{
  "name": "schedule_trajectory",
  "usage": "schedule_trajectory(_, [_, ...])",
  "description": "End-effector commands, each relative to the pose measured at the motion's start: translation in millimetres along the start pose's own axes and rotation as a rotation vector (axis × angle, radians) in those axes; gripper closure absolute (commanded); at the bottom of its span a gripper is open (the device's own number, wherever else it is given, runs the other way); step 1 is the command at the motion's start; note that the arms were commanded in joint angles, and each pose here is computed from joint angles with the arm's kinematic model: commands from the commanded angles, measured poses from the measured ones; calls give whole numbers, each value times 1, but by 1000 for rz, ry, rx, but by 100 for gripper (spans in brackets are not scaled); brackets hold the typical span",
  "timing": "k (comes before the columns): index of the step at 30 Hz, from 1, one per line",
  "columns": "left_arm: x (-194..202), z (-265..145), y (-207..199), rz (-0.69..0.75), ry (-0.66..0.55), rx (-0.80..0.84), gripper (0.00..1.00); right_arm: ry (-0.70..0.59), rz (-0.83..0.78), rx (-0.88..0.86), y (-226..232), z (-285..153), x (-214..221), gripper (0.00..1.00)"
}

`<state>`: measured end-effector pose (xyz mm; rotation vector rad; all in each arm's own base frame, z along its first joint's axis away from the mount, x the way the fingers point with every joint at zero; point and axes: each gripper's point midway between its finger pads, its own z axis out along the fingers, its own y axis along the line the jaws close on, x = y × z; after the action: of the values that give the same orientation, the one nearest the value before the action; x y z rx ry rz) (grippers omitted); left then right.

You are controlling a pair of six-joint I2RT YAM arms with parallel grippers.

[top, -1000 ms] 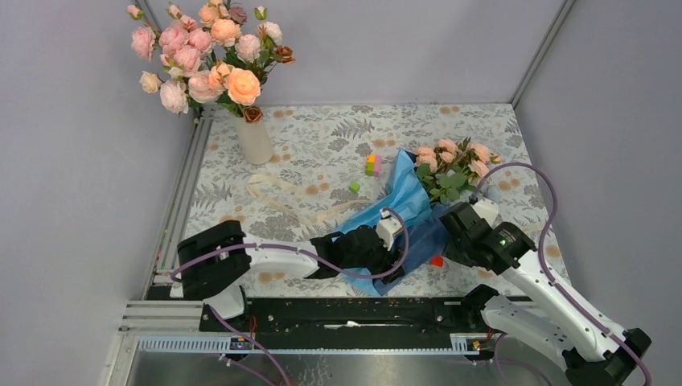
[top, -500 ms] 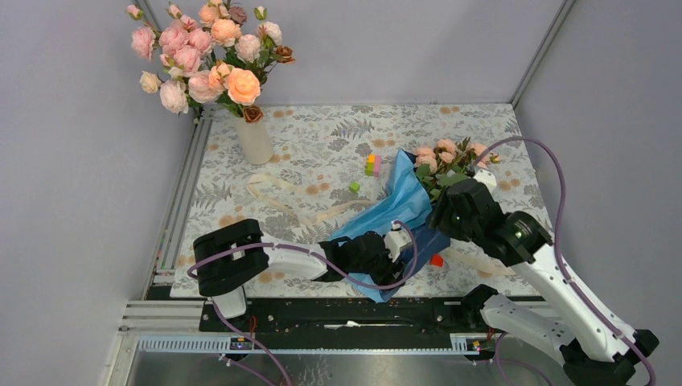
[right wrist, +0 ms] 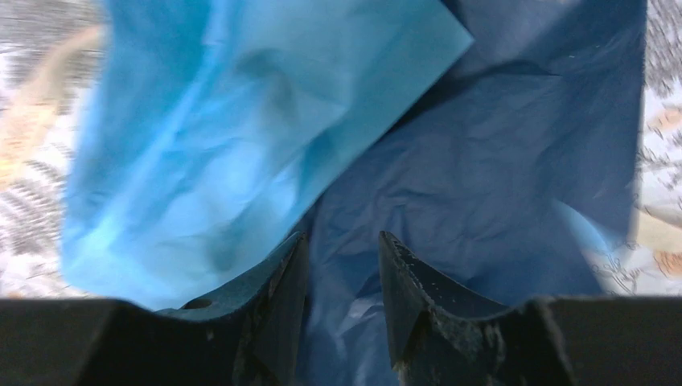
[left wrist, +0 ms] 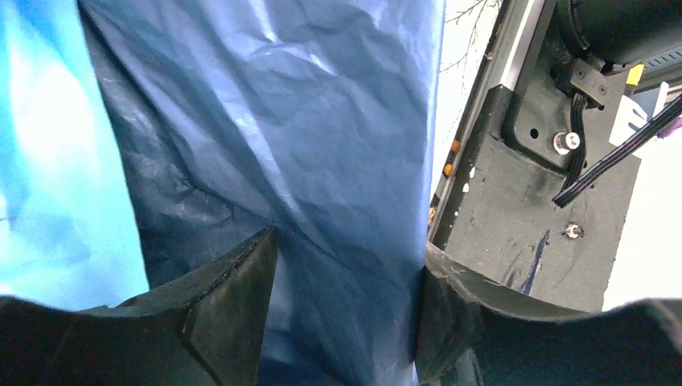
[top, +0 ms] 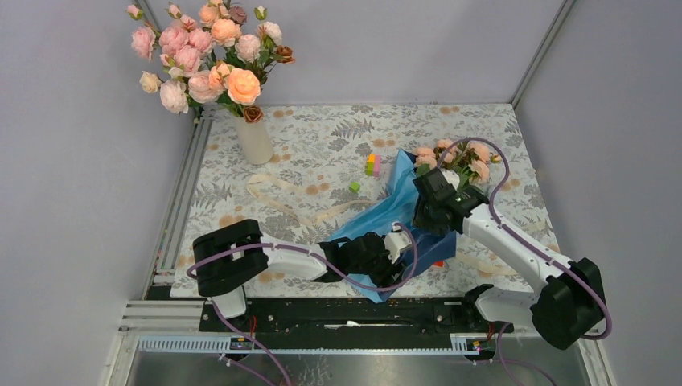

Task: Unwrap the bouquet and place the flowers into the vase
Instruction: Unfold the wrapping paper at the center of the board.

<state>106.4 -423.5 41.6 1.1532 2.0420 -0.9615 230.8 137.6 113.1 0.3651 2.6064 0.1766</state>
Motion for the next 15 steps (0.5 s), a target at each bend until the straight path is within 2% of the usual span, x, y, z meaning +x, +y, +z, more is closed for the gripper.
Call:
schedule_trajectory(1, [-20,-12,-5,3,-75,-6,39,44,93,75,-30,16,20,55])
schedule_trajectory(8, [-52,-25,-20,-48,-159,34,31,77,174,173,-68,41,41,55])
schedule_trajectory(12, [-79,-23,-22,-119,-210,25,30,94,177,201,-74,49,41,55])
schedule_trajectory(15, [-83,-11,-12,-174,-212,-15,31,98,181,216,-76,54,43,56])
